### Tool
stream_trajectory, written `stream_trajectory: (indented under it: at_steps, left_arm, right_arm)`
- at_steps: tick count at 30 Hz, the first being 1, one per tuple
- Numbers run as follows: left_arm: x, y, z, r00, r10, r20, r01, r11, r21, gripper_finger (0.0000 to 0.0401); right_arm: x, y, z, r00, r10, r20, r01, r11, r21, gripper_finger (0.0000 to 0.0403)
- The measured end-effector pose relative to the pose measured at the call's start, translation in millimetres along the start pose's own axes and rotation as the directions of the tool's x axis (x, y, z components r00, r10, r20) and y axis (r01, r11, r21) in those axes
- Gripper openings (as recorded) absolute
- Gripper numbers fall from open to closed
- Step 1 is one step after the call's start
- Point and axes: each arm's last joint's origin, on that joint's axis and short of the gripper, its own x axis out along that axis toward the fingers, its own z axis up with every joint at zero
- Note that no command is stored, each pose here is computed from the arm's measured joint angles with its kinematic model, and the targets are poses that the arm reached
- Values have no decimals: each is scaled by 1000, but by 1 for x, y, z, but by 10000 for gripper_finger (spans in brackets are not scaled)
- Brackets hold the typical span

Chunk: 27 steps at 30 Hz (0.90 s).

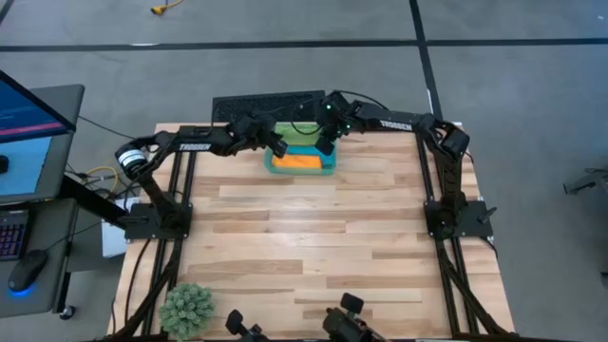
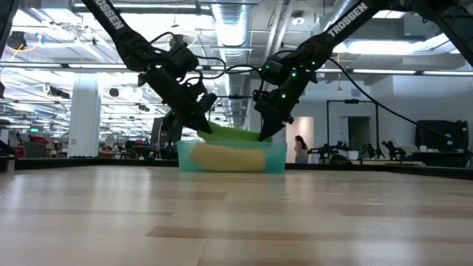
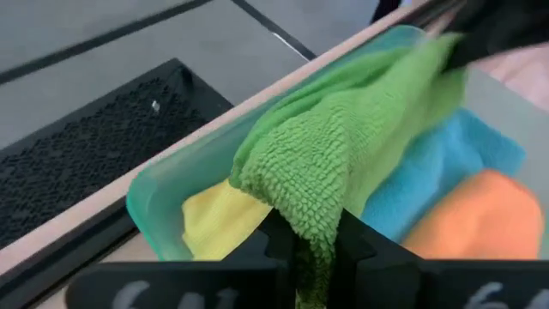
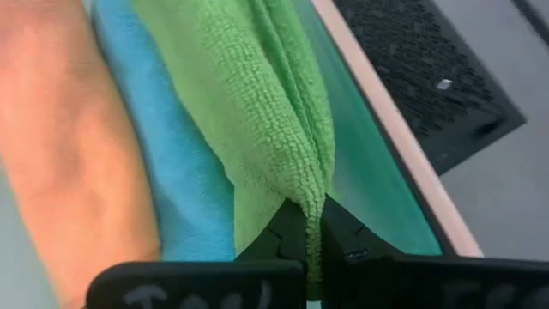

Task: Roll microfiber towels into tight, uniform cylinder then place into a basket
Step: Put the rolled green microfiber towel into the green bin

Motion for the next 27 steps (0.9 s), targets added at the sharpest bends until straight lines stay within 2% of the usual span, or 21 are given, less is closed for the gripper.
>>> stream_trajectory:
  at_steps: [3,10,20,27]
  left_arm:
    - [5,4,-2,1000,-4,-28,3,1000,-24,13]
    - [27,11,-7,996,-15,-87,12,999,-41,14]
    - [26,10,-11,990,16,-142,-22,999,-39,15]
    - [26,9,-12,989,23,-148,-28,999,-33,34]
  right_arm:
    - [0,-4,-1,999,37,9,-37,999,10,17]
    - [0,-8,-3,1000,28,8,-29,999,25,19]
    - [26,-8,-12,998,46,-35,-46,999,18,24]
    - [22,-5,-9,998,41,-37,-41,999,8,25]
